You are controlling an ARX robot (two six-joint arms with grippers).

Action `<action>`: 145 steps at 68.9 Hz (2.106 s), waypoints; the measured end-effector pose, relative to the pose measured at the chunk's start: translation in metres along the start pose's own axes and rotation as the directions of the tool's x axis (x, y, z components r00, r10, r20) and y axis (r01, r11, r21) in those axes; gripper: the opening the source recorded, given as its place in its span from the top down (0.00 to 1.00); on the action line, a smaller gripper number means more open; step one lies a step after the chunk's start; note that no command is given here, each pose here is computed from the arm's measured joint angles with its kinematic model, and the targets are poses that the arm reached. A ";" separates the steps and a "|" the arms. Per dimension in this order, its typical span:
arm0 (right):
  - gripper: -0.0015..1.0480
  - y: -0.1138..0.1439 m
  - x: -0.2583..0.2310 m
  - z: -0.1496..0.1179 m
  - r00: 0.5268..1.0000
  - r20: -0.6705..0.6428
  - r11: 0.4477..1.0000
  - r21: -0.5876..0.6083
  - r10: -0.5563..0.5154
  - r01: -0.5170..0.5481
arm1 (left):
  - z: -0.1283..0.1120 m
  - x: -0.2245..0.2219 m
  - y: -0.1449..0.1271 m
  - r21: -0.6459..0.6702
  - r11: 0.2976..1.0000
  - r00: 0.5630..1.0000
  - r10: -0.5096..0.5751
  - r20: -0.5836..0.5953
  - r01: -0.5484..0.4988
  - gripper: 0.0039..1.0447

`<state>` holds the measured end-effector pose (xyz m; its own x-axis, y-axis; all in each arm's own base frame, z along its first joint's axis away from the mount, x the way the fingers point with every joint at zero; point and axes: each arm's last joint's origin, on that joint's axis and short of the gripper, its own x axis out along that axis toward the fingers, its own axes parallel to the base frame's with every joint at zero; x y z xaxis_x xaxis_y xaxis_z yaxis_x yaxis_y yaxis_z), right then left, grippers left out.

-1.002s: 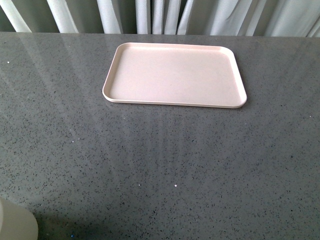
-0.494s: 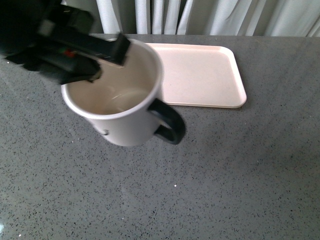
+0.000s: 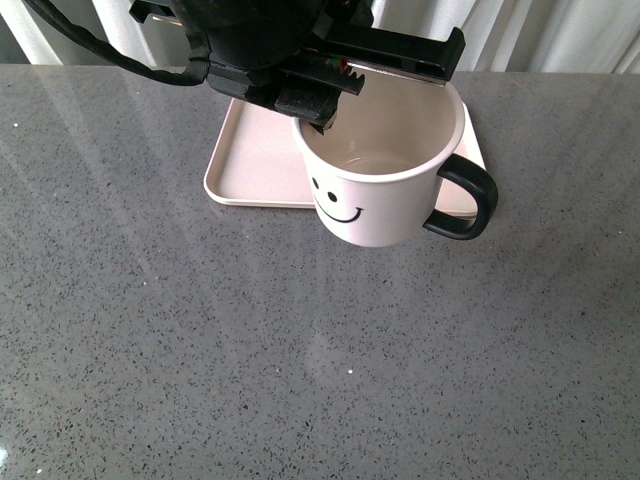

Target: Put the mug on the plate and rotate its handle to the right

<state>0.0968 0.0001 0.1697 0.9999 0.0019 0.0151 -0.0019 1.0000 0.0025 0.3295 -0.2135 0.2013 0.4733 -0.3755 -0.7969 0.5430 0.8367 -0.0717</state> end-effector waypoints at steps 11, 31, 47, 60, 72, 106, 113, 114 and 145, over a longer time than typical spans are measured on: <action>0.09 0.000 0.000 0.000 1.000 0.000 1.000 0.000 0.000 0.000 | 0.000 0.000 0.000 0.000 1.000 1.000 0.001 0.000 -0.001 0.98; 0.09 0.000 0.000 0.000 1.000 0.000 1.000 0.000 0.000 0.000 | 0.000 0.000 0.000 0.000 1.000 1.000 0.001 0.000 -0.001 0.98; 0.09 0.000 0.000 0.000 1.000 0.000 1.000 0.000 0.000 0.000 | 0.020 0.007 0.004 -0.102 0.988 0.990 0.107 -0.090 -0.116 0.98; 0.09 0.000 0.000 0.000 1.000 0.000 1.000 0.000 0.000 0.000 | 0.057 0.033 0.014 -0.124 0.987 0.993 0.098 -0.068 -0.106 0.98; 0.09 0.000 0.000 0.000 1.000 0.000 1.000 0.000 0.000 0.000 | 0.079 0.058 0.023 -0.094 0.992 0.994 0.082 -0.078 -0.090 0.98; 0.09 0.000 0.000 0.000 1.000 0.000 1.000 0.000 0.000 0.000 | 0.099 0.108 0.053 -0.043 0.996 0.986 0.074 -0.151 -0.082 0.98; 0.09 0.000 0.000 0.000 1.000 0.000 1.000 0.000 0.000 0.000 | 0.093 0.116 0.054 -0.031 0.997 0.982 0.063 -0.179 -0.070 0.98; 0.09 0.000 0.000 0.000 1.000 0.000 1.000 0.000 0.000 0.000 | 0.093 0.117 0.054 -0.030 0.997 0.981 0.063 -0.183 -0.069 0.98; 0.09 0.000 0.000 0.000 1.000 0.000 1.000 0.000 0.000 0.000 | 0.091 0.127 0.062 -0.021 0.998 0.978 0.061 -0.201 -0.066 0.98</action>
<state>0.0968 0.0002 0.1697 0.9999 0.0019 0.0151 -0.0019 1.0000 0.0025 0.4863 -0.2453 0.1500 0.3565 -0.2364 -0.9039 0.4955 0.8680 -0.0316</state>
